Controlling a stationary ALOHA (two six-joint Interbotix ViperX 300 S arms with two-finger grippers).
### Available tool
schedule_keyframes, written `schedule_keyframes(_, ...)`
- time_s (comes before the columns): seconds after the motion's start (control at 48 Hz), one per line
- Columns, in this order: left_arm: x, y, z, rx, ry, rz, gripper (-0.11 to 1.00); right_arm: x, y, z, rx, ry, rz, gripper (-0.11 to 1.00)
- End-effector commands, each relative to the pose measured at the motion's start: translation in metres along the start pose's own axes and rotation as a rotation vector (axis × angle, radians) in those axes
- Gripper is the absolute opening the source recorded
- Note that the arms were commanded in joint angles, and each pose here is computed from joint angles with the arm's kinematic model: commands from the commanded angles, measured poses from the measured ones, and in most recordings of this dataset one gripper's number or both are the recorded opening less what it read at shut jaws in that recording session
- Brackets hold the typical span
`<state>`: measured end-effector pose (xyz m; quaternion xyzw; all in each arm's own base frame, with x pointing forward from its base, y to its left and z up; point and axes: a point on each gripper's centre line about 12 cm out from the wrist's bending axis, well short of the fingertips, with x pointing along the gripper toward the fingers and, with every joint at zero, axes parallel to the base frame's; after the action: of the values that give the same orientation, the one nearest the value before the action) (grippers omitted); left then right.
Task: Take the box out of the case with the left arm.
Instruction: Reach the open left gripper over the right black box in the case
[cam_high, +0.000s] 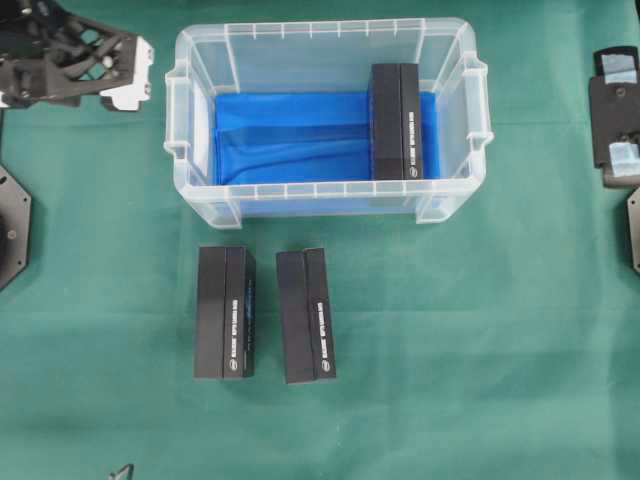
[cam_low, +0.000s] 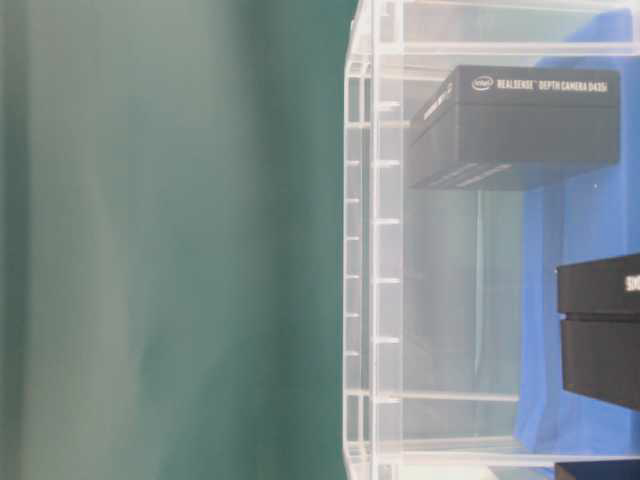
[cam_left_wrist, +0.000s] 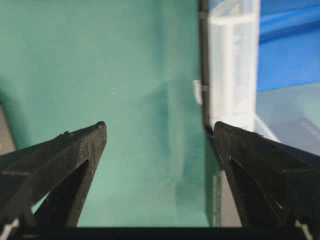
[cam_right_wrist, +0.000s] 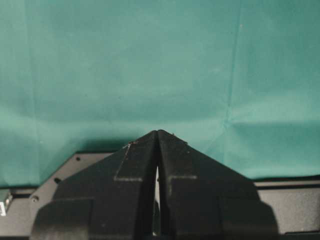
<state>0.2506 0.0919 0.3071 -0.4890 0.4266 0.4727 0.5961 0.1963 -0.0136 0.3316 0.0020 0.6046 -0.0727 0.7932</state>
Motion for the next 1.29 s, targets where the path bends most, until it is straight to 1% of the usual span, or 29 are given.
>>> schedule_keyframes(0.0,-0.009,-0.013,0.003,0.006,-0.013,-0.037,0.89,-0.003,-0.001,0.002,0.002,-0.012,-0.001,0.0)
schedule_keyframes(0.354,-0.006,-0.061,0.014,0.023,-0.009,-0.048,0.89,-0.002,0.0,0.006,0.002,-0.046,0.003,0.0)
schedule_keyframes(0.563,-0.004,-0.087,0.017,0.0,-0.007,-0.063,0.89,-0.002,0.0,0.006,0.0,-0.046,0.003,0.0)
schedule_keyframes(0.667,-0.002,-0.101,0.016,-0.001,-0.007,-0.069,0.89,-0.002,0.0,0.006,-0.003,-0.046,0.003,0.0)
schedule_keyframes(0.855,0.004,-0.134,0.018,0.009,-0.007,-0.087,0.89,-0.002,0.0,0.006,-0.003,-0.047,0.003,0.0)
schedule_keyframes(0.959,0.007,-0.157,0.022,0.012,-0.011,-0.107,0.89,-0.002,0.0,0.006,-0.003,-0.046,0.003,0.0)
schedule_keyframes(1.167,0.015,-0.193,0.029,0.017,-0.019,-0.134,0.89,0.0,0.0,0.006,-0.003,-0.044,0.003,0.0)
schedule_keyframes(1.271,0.021,-0.21,0.031,0.022,-0.015,-0.13,0.89,0.001,0.0,0.006,-0.004,-0.047,0.003,0.0)
